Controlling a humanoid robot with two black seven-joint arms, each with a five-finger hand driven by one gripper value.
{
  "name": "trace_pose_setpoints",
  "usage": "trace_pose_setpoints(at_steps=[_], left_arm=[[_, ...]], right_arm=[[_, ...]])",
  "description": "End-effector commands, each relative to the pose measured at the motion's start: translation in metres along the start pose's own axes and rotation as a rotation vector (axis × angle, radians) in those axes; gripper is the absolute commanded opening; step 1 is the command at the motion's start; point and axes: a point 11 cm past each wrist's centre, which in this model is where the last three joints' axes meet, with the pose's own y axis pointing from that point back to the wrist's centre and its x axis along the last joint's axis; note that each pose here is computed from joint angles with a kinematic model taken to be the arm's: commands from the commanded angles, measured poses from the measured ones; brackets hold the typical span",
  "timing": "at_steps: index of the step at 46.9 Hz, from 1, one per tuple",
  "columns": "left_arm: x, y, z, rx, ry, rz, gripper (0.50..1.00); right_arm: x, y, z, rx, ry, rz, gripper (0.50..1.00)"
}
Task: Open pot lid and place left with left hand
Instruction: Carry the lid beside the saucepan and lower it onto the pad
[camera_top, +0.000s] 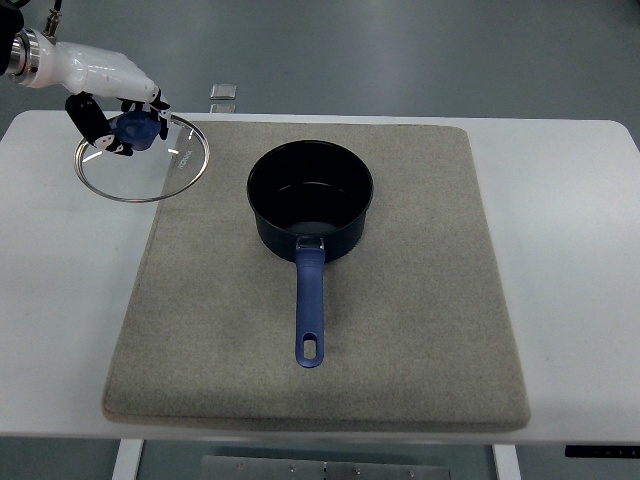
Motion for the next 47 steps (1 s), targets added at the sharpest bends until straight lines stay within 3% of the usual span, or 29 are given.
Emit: trace_pose_setpoints(at_steps=[1, 14, 31, 47], left_arm=[[-0.003, -0.007, 0.005, -0.016, 0.001, -0.009, 0.5], [-0.018, -0.028, 0.019, -0.061, 0.008, -0.045, 0.5], [-0.011, -0.044, 0.035, -0.108, -0.015, -0.004, 0.5], [-0.031, -0.065, 0.052, -0.156, -0.016, -0.051, 0.5]], right_arm=[[0.0, 0.0, 0.0, 0.0, 0.0, 0.0, 0.917], [0.0, 0.0, 0.0, 0.0, 0.0, 0.0, 0.917], [0.0, 0.0, 0.0, 0.0, 0.0, 0.0, 0.917], [0.0, 0.0, 0.0, 0.0, 0.0, 0.0, 0.917]])
